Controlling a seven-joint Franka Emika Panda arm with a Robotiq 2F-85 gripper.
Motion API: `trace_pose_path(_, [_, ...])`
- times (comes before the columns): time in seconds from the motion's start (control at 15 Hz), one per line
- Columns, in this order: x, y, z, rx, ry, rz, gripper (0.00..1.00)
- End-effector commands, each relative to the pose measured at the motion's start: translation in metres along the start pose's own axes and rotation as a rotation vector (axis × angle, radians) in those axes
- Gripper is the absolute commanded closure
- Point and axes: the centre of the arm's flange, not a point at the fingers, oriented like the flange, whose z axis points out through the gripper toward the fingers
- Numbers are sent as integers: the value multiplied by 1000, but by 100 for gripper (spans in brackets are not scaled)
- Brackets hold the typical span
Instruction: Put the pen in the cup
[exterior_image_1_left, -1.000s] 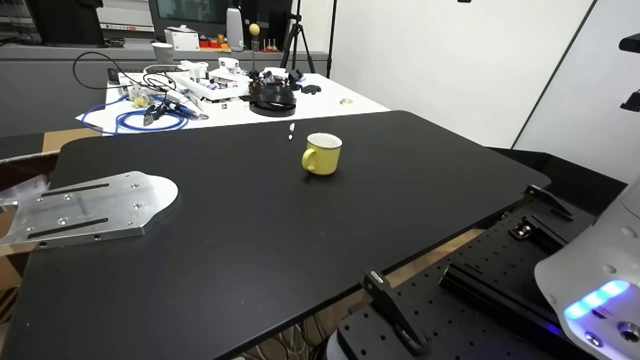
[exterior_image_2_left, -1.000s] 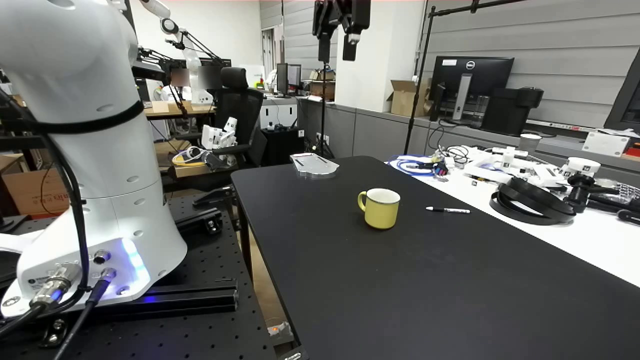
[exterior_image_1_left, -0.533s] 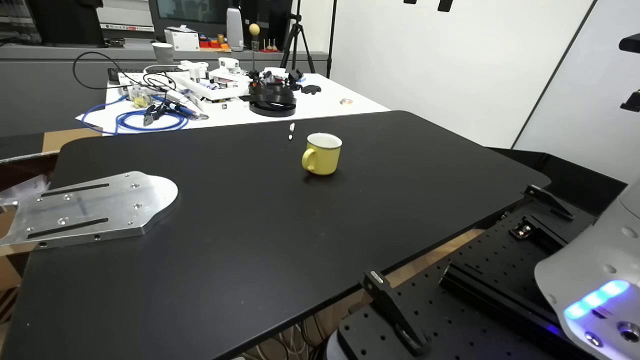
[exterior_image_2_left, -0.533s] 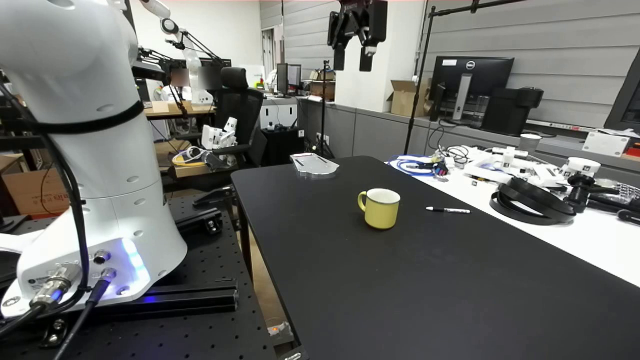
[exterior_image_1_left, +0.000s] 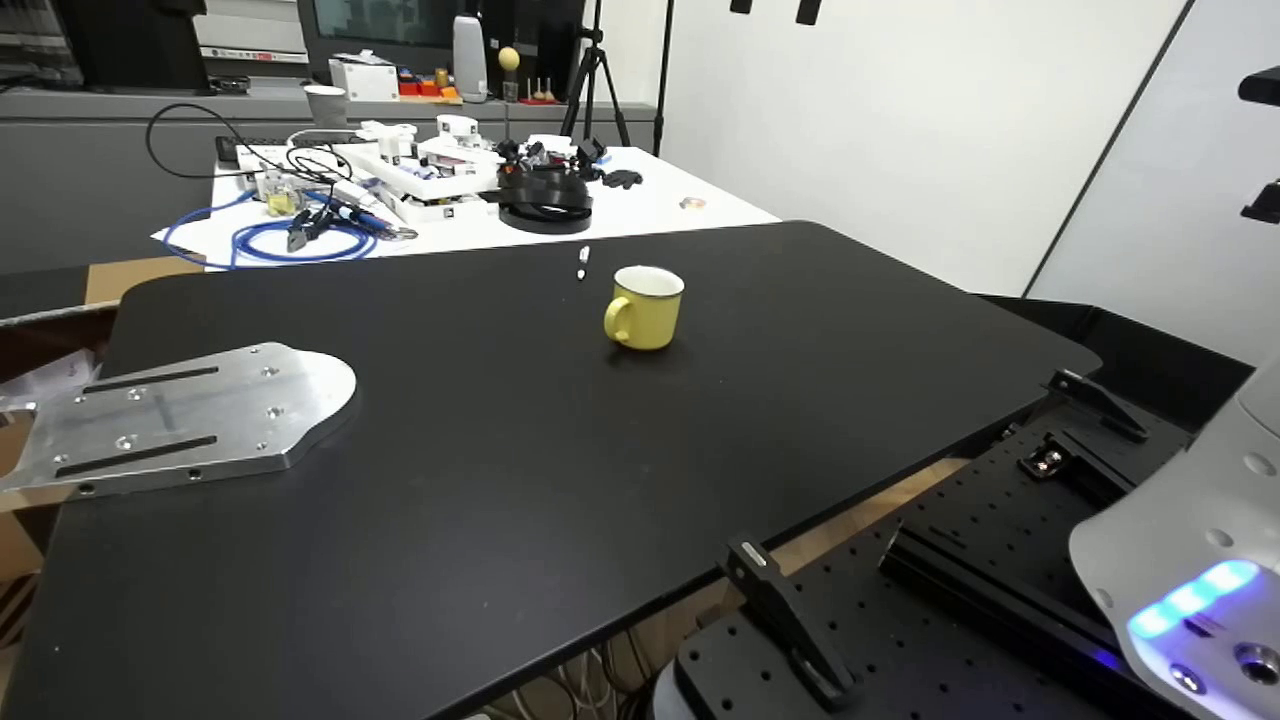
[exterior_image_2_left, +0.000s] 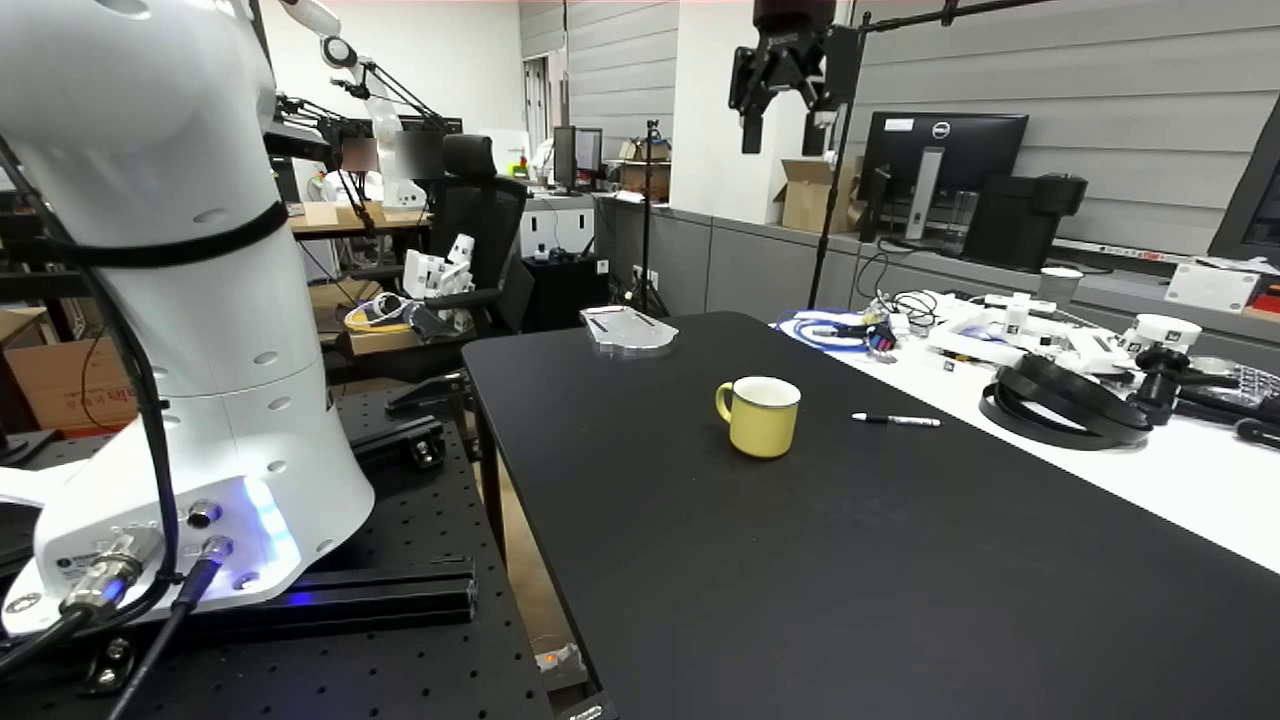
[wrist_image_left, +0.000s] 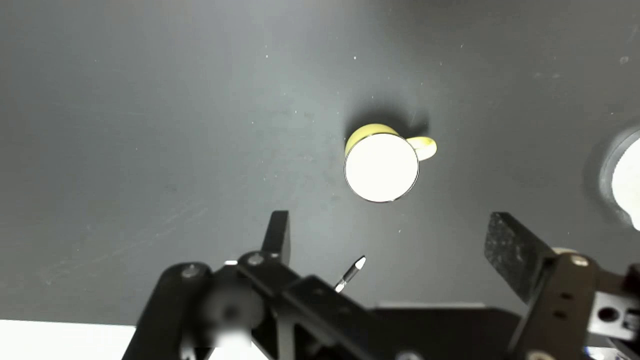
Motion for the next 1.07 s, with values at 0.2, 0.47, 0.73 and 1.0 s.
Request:
trace_pose_path(0.2, [135,0,7,-24,46,80,0])
trace_pose_path(0.47, [201,8,11,-24,89,165,0])
trace_pose_path(0.73, [253,25,17,-17,136,344,0])
trace_pose_path(1.0, [284,27,28,13,200,485,0])
